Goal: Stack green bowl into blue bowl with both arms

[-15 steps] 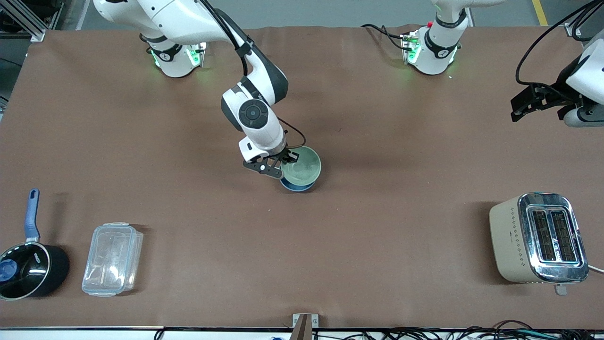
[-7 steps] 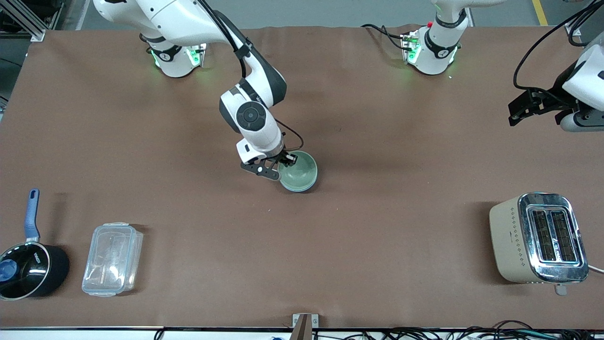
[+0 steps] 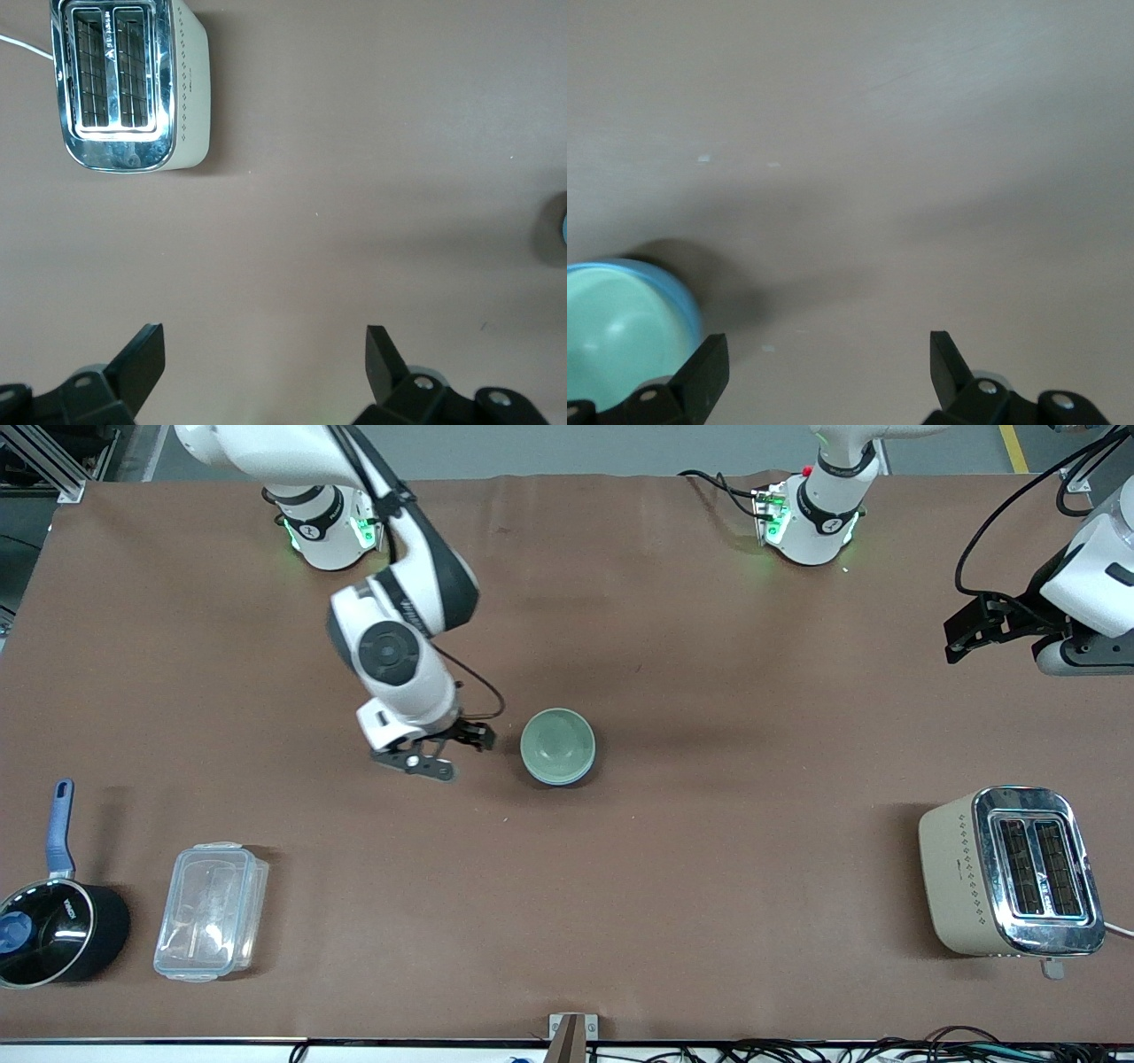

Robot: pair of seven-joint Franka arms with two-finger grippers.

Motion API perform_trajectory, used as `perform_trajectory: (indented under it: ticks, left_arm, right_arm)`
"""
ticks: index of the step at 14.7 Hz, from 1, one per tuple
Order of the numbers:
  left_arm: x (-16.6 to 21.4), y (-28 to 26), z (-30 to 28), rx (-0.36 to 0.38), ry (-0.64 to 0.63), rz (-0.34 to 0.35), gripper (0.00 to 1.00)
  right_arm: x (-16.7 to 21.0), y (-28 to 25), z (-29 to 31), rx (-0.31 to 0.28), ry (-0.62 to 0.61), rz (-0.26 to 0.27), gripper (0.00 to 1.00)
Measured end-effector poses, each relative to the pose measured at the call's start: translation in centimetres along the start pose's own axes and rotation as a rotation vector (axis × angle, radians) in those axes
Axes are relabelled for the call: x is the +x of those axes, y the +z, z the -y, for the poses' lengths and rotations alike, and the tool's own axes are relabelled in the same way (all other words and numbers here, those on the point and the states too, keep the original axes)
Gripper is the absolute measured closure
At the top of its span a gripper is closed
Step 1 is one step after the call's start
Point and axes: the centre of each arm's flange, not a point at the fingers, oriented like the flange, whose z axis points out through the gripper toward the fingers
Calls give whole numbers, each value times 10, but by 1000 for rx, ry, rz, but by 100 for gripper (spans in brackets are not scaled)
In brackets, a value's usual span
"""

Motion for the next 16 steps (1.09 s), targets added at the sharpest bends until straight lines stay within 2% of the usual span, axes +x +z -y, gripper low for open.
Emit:
perform_trajectory:
  ticks: [4, 8, 10, 12, 14, 16]
  left_arm:
    - [0, 0, -2, 0, 4, 0, 0]
    - [0, 0, -2, 0, 3, 0, 0]
    - [0, 0, -2, 0, 4, 0, 0]
    - [0, 0, -2, 0, 4, 0, 0]
    - [0, 0, -2, 0, 3, 0, 0]
    - [0, 0, -2, 0, 3, 0, 0]
  right_arm:
    - [41, -14, -127, -21, -31, 32, 0]
    - [74, -58, -267, 27, -66, 12, 0]
    - [75, -88, -324, 47, -60, -7, 0]
    - [70, -126, -366, 61, -52, -48, 0]
    - [61, -166, -392, 69, -53, -78, 0]
    - [47, -221, -402, 71, -58, -86, 0]
